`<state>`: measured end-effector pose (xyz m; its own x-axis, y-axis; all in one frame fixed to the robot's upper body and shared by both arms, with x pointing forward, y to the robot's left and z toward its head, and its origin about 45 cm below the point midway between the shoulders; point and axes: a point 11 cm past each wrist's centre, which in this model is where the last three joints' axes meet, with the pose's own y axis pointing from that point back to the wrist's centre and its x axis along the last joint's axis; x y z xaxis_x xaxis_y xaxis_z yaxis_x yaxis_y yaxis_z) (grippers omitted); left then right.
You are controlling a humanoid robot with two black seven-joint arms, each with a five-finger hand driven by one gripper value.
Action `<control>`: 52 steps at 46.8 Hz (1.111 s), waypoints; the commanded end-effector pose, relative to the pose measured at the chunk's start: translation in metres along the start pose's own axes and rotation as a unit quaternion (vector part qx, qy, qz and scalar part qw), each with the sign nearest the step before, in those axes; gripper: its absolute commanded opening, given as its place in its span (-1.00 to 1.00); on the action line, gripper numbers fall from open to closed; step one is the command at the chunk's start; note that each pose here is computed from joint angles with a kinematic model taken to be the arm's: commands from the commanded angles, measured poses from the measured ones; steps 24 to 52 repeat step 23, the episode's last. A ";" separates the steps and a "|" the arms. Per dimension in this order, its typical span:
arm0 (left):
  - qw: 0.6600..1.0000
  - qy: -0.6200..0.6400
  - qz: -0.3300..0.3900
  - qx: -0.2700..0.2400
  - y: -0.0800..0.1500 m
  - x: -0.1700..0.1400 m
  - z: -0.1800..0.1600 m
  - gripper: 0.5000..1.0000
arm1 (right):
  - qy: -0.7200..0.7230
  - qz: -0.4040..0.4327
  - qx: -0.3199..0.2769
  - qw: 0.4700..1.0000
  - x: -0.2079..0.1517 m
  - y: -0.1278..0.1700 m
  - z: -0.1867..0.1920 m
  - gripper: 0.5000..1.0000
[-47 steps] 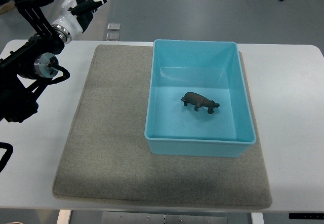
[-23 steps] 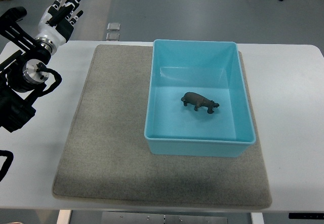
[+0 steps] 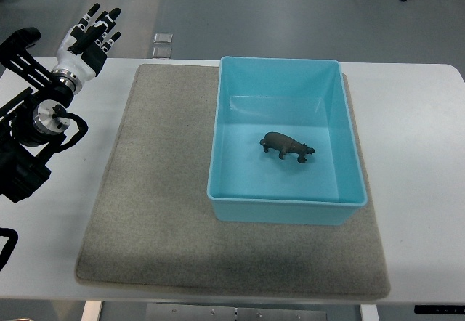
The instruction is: Place brown hippo in blue box with left hand
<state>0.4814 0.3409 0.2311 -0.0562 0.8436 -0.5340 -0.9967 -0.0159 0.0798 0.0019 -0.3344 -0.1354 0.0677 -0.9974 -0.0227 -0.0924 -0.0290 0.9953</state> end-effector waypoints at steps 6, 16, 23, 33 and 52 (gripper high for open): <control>1.000 0.001 -0.002 0.003 0.001 -0.001 -0.004 0.99 | 0.000 0.000 0.000 1.000 0.000 0.000 0.000 0.74; 1.000 0.001 -0.003 0.004 0.001 -0.002 -0.005 0.99 | -0.001 -0.002 0.000 1.000 -0.001 0.000 0.000 0.74; 1.000 -0.001 -0.003 0.004 0.001 -0.002 -0.004 0.99 | -0.002 -0.004 0.000 1.000 -0.002 0.000 0.000 0.74; 1.000 -0.001 -0.003 0.004 0.001 -0.002 -0.004 0.99 | -0.002 -0.004 0.000 1.000 -0.002 0.000 0.000 0.74; 1.000 -0.001 -0.003 0.004 0.001 -0.002 -0.004 0.99 | -0.002 -0.004 0.000 1.000 -0.002 0.000 0.000 0.74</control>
